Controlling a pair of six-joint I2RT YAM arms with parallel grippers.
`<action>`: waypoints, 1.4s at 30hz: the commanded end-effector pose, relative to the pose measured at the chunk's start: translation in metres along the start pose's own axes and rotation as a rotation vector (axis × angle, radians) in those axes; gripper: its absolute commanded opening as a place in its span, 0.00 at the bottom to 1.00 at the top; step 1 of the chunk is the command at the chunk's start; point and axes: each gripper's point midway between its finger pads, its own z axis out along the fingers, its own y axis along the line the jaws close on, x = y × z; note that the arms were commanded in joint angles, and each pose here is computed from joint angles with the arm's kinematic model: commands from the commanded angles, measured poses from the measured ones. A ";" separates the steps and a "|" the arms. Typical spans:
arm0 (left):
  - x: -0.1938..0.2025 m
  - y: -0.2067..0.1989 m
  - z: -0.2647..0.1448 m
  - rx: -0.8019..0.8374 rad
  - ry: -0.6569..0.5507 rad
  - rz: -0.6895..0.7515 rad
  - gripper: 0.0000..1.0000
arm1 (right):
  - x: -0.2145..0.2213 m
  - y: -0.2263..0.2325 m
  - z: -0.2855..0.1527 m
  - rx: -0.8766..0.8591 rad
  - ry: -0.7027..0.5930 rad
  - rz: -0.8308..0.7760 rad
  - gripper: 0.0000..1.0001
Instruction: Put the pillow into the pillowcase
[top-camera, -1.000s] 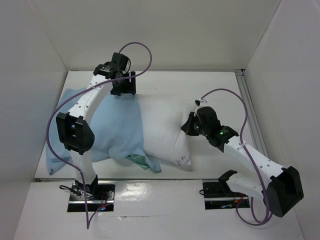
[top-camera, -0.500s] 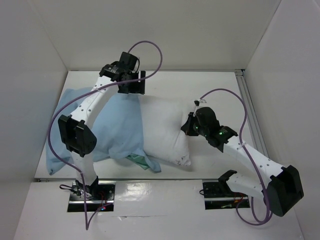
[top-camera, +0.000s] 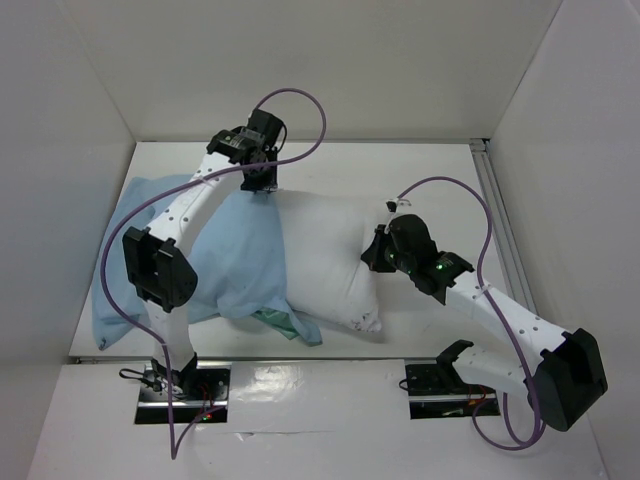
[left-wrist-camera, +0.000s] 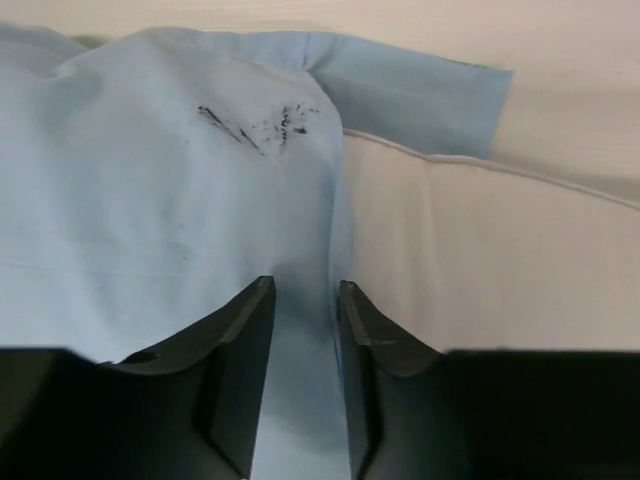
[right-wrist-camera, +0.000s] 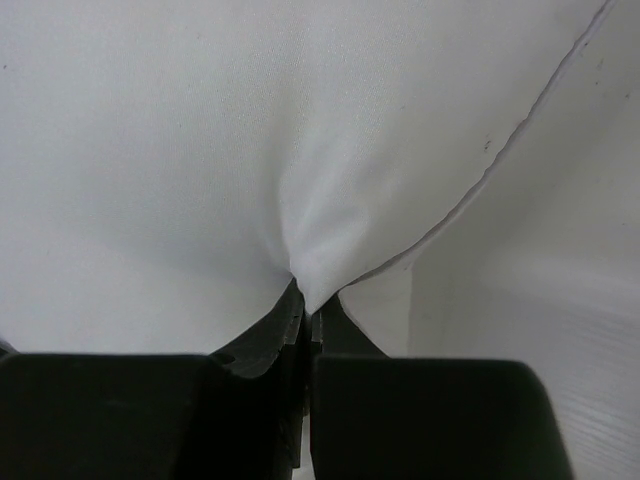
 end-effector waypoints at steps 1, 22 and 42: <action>0.000 0.015 0.000 -0.089 -0.005 -0.002 0.43 | -0.005 -0.002 -0.003 0.033 -0.005 -0.030 0.00; -0.017 -0.109 -0.103 0.684 -0.078 0.000 0.00 | -0.097 0.068 -0.034 -0.127 -0.183 -0.053 0.00; -0.034 -0.016 -0.100 0.065 -0.291 -0.059 1.00 | -0.048 0.041 -0.044 -0.101 -0.104 -0.039 0.00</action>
